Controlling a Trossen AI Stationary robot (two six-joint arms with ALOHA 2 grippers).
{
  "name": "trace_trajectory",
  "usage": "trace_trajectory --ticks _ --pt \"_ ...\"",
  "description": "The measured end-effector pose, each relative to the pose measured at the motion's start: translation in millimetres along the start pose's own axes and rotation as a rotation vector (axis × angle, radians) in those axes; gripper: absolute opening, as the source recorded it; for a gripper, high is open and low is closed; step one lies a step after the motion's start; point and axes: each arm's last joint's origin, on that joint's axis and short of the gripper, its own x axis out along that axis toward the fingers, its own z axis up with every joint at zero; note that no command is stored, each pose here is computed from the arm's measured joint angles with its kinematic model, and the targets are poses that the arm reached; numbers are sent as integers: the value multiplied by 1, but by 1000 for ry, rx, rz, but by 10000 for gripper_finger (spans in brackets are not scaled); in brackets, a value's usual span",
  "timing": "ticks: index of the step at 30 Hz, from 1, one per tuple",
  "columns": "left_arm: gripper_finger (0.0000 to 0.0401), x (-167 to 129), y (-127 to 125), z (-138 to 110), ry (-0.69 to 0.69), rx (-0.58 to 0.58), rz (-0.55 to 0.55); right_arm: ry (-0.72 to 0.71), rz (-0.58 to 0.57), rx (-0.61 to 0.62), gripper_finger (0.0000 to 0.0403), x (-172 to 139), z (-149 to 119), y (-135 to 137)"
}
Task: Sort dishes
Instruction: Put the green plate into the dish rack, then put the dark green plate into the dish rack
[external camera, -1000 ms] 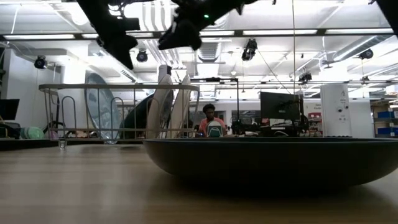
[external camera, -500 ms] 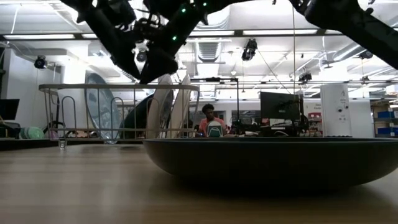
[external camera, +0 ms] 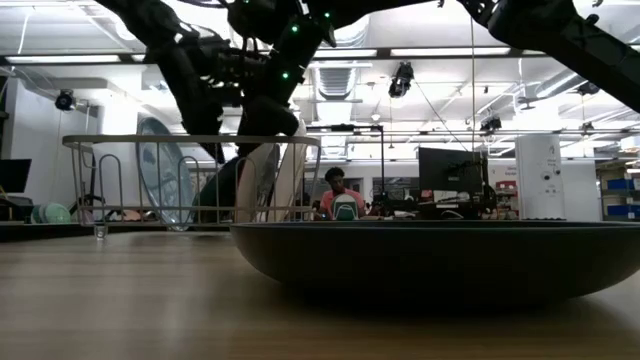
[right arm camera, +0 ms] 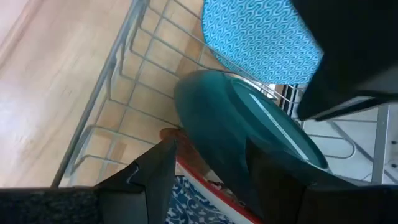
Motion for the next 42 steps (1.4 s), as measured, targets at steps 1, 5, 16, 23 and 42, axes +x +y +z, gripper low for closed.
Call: trace_trajectory --ticks 1,5,16,23,42 --pt "74 4 0 -1 13 -1 -5 3 2 -7 183 1 0 1" --pt "74 17 -1 -2 59 -3 -24 14 12 -35 183 6 -1 3" --pt "74 36 3 -6 116 -20 -58 49 -12 -186 183 19 -1 10" --pt "74 37 11 -9 97 -43 -107 66 -53 -210 183 20 0 8" --pt "74 -26 14 3 -99 102 -34 -22 22 170 183 -72 -21 -38"
